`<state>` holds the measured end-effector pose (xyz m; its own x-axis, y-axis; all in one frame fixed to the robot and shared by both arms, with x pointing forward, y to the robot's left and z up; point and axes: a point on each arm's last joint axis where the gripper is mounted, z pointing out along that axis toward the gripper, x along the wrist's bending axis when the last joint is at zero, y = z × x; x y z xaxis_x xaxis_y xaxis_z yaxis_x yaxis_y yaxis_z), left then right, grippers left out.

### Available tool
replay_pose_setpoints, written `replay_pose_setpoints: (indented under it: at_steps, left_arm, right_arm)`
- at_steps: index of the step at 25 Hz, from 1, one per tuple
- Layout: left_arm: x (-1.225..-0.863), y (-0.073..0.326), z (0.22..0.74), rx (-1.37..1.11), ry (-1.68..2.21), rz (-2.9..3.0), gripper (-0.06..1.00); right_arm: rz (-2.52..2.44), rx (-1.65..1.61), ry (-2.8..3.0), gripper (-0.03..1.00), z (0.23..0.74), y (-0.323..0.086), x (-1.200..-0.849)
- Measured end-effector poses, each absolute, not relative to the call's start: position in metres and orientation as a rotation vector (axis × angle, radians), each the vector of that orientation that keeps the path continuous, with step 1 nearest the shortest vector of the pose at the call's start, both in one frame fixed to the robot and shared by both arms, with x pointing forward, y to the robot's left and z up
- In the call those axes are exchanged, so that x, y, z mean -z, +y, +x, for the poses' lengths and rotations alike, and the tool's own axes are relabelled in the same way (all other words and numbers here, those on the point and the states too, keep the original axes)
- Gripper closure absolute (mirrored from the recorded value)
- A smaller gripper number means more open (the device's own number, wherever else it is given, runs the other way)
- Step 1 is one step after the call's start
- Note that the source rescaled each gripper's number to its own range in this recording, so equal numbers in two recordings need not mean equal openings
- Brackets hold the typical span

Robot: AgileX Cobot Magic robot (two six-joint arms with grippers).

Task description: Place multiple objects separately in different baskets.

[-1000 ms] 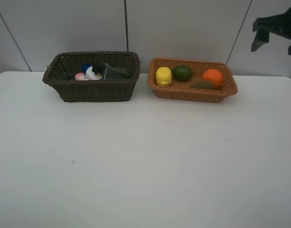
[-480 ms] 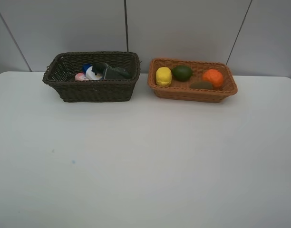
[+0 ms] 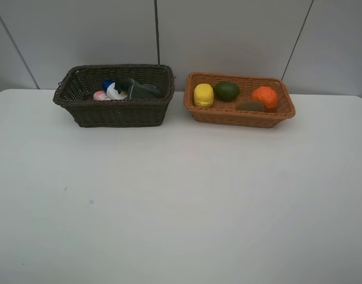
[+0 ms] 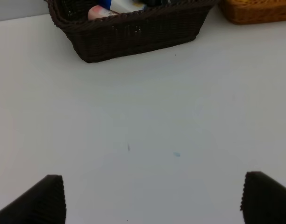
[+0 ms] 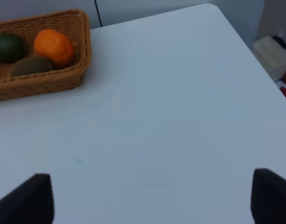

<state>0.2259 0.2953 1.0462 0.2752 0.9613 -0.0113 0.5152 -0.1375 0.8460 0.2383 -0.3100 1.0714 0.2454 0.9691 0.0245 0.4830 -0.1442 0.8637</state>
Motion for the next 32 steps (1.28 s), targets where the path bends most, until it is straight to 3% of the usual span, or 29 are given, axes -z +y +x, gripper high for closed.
replay_pose_setpoints:
  at_steps: [32]
  left_arm:
    - [-1.046,0.295,0.226,-0.730,1.346,1.774,-0.03]
  right_arm:
    - [1.599,-0.890,1.450,-0.03,0.230,-0.304,-1.057]
